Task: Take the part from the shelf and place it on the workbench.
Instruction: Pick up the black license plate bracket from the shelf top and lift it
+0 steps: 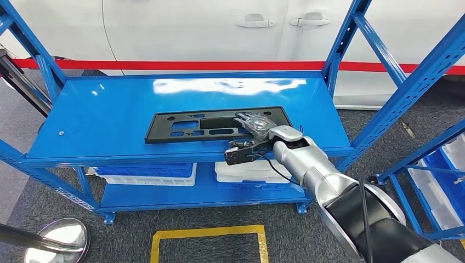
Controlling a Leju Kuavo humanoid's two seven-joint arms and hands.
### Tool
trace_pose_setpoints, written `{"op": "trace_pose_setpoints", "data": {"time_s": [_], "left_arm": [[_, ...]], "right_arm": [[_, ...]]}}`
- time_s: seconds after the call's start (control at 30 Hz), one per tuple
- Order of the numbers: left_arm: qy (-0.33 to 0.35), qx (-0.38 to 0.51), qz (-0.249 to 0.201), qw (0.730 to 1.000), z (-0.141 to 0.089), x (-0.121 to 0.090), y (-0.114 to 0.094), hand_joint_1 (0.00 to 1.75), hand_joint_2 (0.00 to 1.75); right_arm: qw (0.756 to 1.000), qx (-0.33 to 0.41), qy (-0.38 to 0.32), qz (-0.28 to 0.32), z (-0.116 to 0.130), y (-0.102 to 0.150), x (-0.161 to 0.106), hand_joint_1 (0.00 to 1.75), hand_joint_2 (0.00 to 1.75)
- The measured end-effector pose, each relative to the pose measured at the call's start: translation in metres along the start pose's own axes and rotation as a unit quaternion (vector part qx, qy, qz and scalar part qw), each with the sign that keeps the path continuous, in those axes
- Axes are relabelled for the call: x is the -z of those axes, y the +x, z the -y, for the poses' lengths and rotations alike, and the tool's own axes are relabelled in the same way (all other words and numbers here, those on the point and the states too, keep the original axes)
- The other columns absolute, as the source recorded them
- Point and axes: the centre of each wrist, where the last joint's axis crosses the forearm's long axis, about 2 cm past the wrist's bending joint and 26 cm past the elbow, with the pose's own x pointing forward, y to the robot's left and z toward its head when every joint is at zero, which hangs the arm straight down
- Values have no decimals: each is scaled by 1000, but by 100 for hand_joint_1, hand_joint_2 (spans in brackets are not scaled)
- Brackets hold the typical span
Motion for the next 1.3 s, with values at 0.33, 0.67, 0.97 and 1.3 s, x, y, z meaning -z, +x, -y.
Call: {"op": "trace_pose_setpoints", "data": {"time_s": [0.33,0.67,0.97,1.3], "left_arm": [[1,5,4,1000,-1,0,1,0,0],[-1,1,4,1000,-1,0,0,0,0],[-5,-5,4,1000,-2,0,-1,0,0],[-9,0,5,1000,-2,0,-1,0,0]], "right_arm": [[1000,-3,-7,-1,-2,0,0,173,175],[1000,-6,-31,0,5,4,1,175,175],[1000,-5,-30,1,5,4,1,175,175],[999,-6,-32,1,4,4,1,175,175]]}}
